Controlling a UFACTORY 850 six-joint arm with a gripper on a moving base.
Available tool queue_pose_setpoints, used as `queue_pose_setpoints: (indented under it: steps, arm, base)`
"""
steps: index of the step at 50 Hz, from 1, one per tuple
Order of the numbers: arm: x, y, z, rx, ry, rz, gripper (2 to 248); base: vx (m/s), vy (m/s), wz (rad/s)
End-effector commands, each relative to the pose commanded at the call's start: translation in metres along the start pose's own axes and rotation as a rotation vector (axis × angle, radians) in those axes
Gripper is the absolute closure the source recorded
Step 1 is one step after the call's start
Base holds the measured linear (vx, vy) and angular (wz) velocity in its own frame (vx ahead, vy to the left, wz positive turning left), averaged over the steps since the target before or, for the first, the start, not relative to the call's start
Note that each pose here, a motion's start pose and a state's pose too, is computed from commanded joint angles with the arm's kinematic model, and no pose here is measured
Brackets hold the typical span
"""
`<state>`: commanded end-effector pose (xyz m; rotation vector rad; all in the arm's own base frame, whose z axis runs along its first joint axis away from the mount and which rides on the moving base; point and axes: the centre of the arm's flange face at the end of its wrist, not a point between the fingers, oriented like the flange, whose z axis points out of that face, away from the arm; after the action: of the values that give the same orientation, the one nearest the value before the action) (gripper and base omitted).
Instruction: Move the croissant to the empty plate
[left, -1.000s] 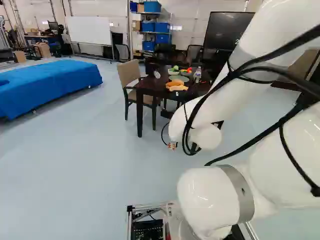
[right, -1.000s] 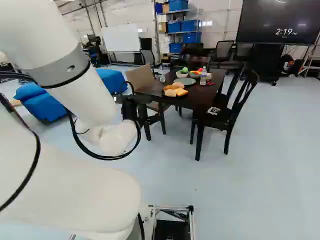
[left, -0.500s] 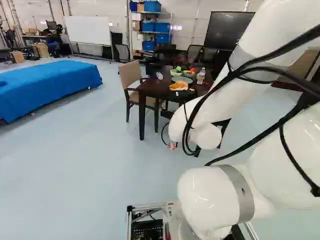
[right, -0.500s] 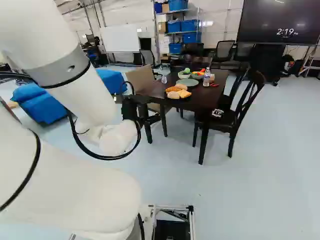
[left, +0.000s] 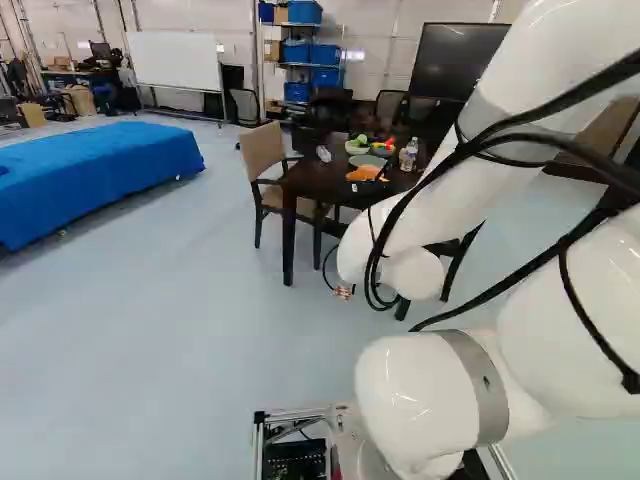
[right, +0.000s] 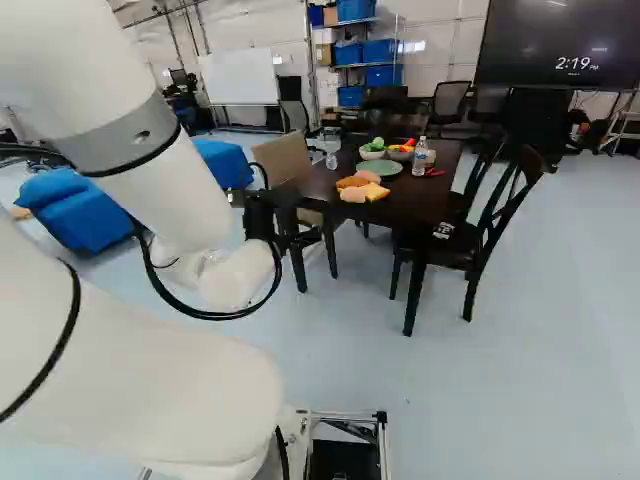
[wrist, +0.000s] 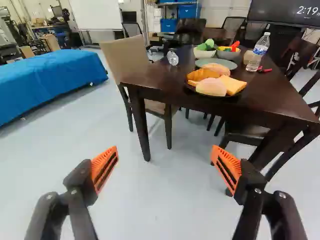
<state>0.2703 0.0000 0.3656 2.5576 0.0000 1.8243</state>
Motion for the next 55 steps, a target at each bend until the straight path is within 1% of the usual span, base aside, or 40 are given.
queue_pose_setpoints:
  steps: [17,55]
  arm:
    - [0.0000,0.0000,0.0000,0.000,0.000,0.000,3]
    - [0.0000,0.0000,0.0000,0.000,0.000,0.000,3]
  base:
    - [0.096,0.053,-0.051]
    - [0.100,0.015,-0.230]
